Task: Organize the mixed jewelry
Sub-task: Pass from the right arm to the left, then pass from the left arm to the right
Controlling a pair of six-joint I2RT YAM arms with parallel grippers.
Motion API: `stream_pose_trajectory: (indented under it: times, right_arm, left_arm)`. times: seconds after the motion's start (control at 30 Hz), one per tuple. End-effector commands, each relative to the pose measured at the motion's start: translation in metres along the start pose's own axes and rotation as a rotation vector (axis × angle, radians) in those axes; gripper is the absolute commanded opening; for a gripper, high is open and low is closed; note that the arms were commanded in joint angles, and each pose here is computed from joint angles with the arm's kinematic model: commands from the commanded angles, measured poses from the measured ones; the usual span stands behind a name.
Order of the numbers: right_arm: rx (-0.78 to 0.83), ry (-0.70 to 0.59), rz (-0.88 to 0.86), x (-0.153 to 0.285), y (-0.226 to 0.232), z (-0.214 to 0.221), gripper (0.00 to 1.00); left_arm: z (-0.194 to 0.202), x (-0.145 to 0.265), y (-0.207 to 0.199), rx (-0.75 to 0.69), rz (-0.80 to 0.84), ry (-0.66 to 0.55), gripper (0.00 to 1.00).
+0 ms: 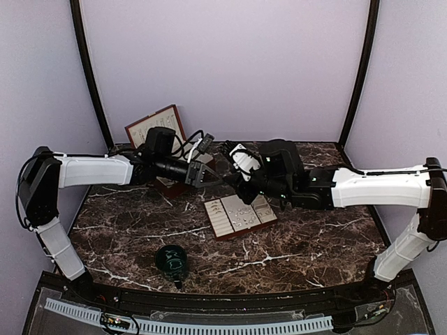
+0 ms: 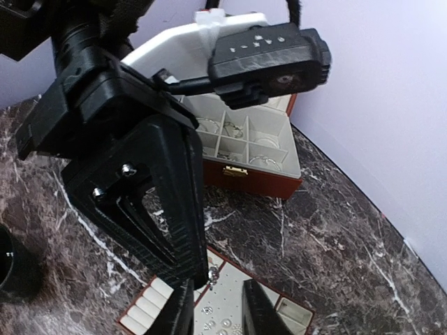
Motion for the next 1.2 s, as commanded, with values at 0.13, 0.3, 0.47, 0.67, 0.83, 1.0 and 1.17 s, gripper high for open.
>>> stream_pose_trajectory:
  times: [0.13,0.3,0.47,0.67,0.83,1.0,1.17]
  right_arm:
    - [-0.197,-0.109,-0.025,0.030,-0.022,-0.019,0.52]
    - [-0.478,-0.110,-0.151,0.027,-0.041,-0.023,0.55]
    - [-0.664,-0.028,-0.311,0.014,-0.031,-0.029,0.53]
    - [-0.783,-0.010,-0.517,0.009,-0.009,-0.046,0.44]
    - [-0.777,-0.012,-0.578,0.013,0.003,-0.052,0.40]
    - [-0.746,0.005,-0.589,0.010,0.012,-0.050,0.32]
    - [-0.707,0.052,-0.552,0.001,0.014,-0.043,0.27]
  left_arm:
    - [-0.004,0.017,-0.004,-0.168,-0.131,-0.104,0.00]
    - [-0.001,0.032,-0.011,-0.334,-0.208,-0.181,0.00]
    - [0.000,0.049,-0.022,-0.511,-0.337,-0.249,0.00]
    - [0.008,0.049,-0.031,-0.637,-0.416,-0.245,0.00]
    - [0.013,0.045,-0.038,-0.666,-0.423,-0.244,0.00]
    - [0.015,0.043,-0.042,-0.671,-0.412,-0.245,0.00]
    - [0.017,0.040,-0.045,-0.674,-0.399,-0.240,0.00]
Point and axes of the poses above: each gripper's point midway between its finger pads, its own x axis back along the fingers, its own y axis along the line the jaws close on, z = x × y, the point moved 4 cm from there along x, back along the fingers, and after that the axes turned 5 degrees about x, right-handed, at the moved point
